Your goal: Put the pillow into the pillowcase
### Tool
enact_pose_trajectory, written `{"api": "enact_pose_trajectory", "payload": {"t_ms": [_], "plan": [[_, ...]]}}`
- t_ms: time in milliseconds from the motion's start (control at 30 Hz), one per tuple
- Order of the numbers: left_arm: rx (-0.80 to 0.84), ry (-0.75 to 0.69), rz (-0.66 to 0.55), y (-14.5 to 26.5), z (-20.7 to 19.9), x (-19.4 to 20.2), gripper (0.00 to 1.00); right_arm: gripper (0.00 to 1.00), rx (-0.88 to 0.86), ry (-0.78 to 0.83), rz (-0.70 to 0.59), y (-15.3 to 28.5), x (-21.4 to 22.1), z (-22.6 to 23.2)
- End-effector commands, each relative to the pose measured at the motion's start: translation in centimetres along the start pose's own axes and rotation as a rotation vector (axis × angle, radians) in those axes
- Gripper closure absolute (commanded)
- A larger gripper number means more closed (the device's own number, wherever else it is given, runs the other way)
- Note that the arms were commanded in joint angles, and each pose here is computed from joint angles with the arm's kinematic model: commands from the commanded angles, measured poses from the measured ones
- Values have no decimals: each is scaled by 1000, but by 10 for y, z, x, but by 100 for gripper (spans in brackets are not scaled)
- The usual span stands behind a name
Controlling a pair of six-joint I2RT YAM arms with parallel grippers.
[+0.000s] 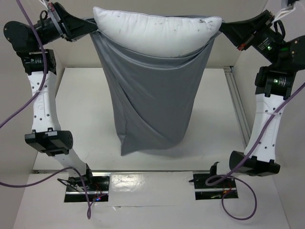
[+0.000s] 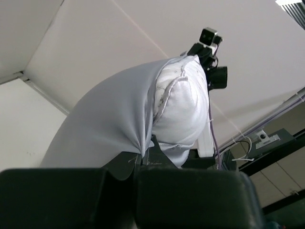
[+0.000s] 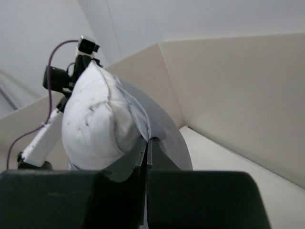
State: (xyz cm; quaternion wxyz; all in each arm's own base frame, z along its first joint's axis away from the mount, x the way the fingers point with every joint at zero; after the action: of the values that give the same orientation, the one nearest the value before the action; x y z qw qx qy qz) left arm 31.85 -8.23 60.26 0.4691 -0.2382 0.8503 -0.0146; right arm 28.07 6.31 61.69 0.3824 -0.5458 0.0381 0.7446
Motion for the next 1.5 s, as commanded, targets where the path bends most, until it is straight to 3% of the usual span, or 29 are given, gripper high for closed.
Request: {"api": "enact_pose_trajectory", "payload": {"t_ms": [0, 100, 167, 200, 233, 333, 500, 700, 833, 900, 933, 967, 1000, 1033, 1067, 1100, 1167, 1200, 1267, 1300, 1333, 1433, 1467], "plan": [[-14, -123, -175, 20, 7, -38, 100, 100, 6, 186, -262, 9, -70, 27], [31, -257, -160, 19, -39, -45, 100, 100, -6, 333, -325, 12, -98, 71], [24, -296, -161, 20, -49, -37, 100, 100, 1, 303, -297, 15, -85, 65], [-12, -209, -164, 20, -16, -29, 100, 100, -5, 286, -281, 15, -74, 55], [-17, -260, -171, 20, -25, -21, 100, 100, 60, 72, -236, 14, -38, -10], [-60, -112, -96, 12, 25, 8, 100, 100, 95, -91, -155, 13, 17, -52], [-59, 4, -48, 2, 61, 34, 100, 100, 165, -72, -77, -4, 48, -70], [-49, -38, -22, -11, 56, 30, 100, 100, 118, 9, -101, -14, 23, -47], [-87, 59, 7, -20, 86, 53, 100, 100, 198, -117, -6, -14, 80, -90], [-20, 95, 22, -24, 84, 47, 100, 100, 125, -102, -48, -17, 55, -72], [32, -10, -6, -24, 46, 20, 100, 100, 119, -75, -66, -21, 38, -68], [67, -70, -21, -23, 19, 4, 100, 100, 25, 76, -142, -23, -14, -9], [90, -112, -50, -21, -9, -13, 100, 100, 6, 136, -181, -19, -38, 13], [57, -109, -94, -14, -6, -33, 100, 100, -12, 179, -202, -21, -52, 22], [100, -240, -152, -6, -56, -44, 100, 100, -52, 244, -246, -16, -69, 59], [96, -240, -173, 0, -59, -47, 100, 100, -44, 250, -250, -15, -71, 57], [33, -123, -194, 7, -31, -34, 100, 100, -29, 230, -241, -10, -59, 50], [-15, -145, -192, 1, -10, -24, 100, 100, 65, 100, -173, -14, -24, -11], [-106, 33, -149, -5, 53, 3, 100, 100, 154, -39, -85, -14, 25, -63], [-75, 80, -99, -13, 62, 17, 100, 100, 217, -156, -14, -9, 68, -104], [-60, 108, -77, -16, 70, 23, 100, 100, 225, -181, -11, -7, 77, -110], [-43, 93, -60, -25, 72, 14, 100, 100, 170, -113, -67, -11, 43, -91], [-12, 10, -69, -30, 50, -6, 100, 100, 91, 7, -111, -16, 1, -48]]}}
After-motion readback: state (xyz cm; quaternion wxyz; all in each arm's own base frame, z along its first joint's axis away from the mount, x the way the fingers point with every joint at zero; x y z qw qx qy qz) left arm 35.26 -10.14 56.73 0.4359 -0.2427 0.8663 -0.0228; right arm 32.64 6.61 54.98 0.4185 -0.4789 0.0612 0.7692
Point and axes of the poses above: each gripper's point midway between its finger pads, its own y axis back along the fingers, its own z axis along the line the jaws close on, x = y × z, the point moved 4 cm from there along y, back along the fingers, and after that the axes turned 7 degrees about -y, right-handed, at the moved point
